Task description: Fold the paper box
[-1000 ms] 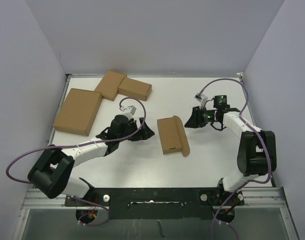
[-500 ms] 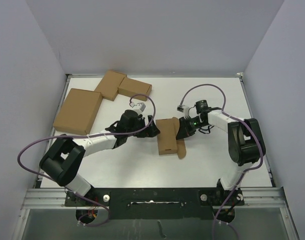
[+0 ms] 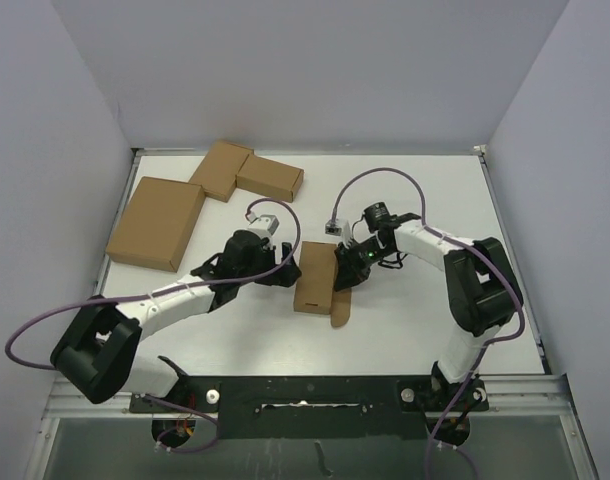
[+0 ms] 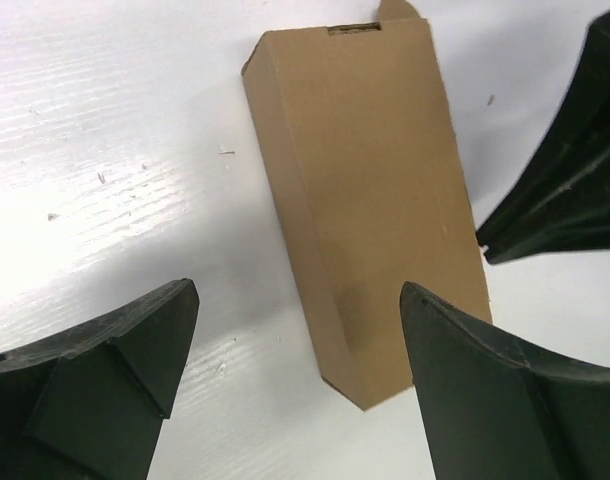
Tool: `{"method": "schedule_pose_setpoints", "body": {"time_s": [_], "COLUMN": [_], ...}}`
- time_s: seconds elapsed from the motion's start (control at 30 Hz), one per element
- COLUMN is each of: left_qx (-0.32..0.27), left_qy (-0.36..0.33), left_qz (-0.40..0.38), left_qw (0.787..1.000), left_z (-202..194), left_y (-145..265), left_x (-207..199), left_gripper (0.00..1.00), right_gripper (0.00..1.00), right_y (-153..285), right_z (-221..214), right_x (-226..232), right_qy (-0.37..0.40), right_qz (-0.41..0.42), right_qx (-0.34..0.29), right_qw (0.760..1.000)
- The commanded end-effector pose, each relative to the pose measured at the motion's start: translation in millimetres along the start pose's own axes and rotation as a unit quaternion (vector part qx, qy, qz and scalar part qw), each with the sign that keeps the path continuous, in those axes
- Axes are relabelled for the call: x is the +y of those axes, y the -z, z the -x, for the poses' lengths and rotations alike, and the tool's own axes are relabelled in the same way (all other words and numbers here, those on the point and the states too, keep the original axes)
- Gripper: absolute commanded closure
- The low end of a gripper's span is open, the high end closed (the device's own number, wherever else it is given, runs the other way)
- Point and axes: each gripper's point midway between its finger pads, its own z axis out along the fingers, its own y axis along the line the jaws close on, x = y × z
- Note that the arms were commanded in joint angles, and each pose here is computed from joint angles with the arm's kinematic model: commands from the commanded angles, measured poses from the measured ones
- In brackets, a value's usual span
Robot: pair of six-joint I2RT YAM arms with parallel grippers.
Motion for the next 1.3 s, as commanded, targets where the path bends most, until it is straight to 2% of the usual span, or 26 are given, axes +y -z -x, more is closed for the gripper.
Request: {"method": "schedule_pose_setpoints", "body": {"time_s": [0.0, 0.17, 0.27, 0.33, 0.4, 0.43, 0.5, 0.7, 1.03, 1.27], "left_qx": [-0.064, -0.066, -0.063, -0.06, -0.057, -0.054, -0.05, -0.04, -0.037, -0.035], "left_qy": [-0.018, 0.012, 0.013, 0.012, 0.009, 0.008, 0.007, 0.011, 0.013, 0.015], "left_qz": [-0.071, -0.099, -0.1, -0.101, -0.1, -0.099, -0.096, -0.091, -0.079, -0.086], "left_qw": [0.995, 0.993, 0.993, 0.993, 0.993, 0.994, 0.994, 0.995, 0.996, 0.996], "left_z": [29, 30, 29, 30, 29, 28, 26, 21, 18, 16], "left_y": [21, 26, 25, 24, 22, 21, 18, 8, 0, -8], "left_x": [-18, -14, -13, -12, -12, -11, -9, -6, 0, -2], "left_gripper": [0.18, 0.18, 0.18, 0.18, 0.18, 0.18, 0.18, 0.18, 0.19, 0.19], "right_gripper": [0.87, 0.82, 0.67, 0.57, 0.44, 0.37, 0.33, 0.37, 0.47, 0.53], "right_y": [24, 35, 32, 27, 26, 25, 23, 2, -25, -31], "right_z": [21, 12, -4, -22, -36, -42, -51, -62, -69, -63], "right_x": [9, 23, 39, 51, 64, 66, 67, 54, 35, 24], "right_qy": [0.099, 0.222, 0.32, 0.417, 0.515, 0.543, 0.57, 0.591, 0.595, 0.582], "right_qz": [-0.021, -0.034, -0.018, 0.002, 0.018, 0.019, 0.025, 0.021, 0.0, -0.035], "right_qx": [-0.018, -0.018, -0.025, -0.023, -0.027, -0.028, -0.024, 0.027, 0.096, 0.117], "right_qw": [0.995, 0.974, 0.947, 0.908, 0.856, 0.839, 0.821, 0.806, 0.798, 0.804]}}
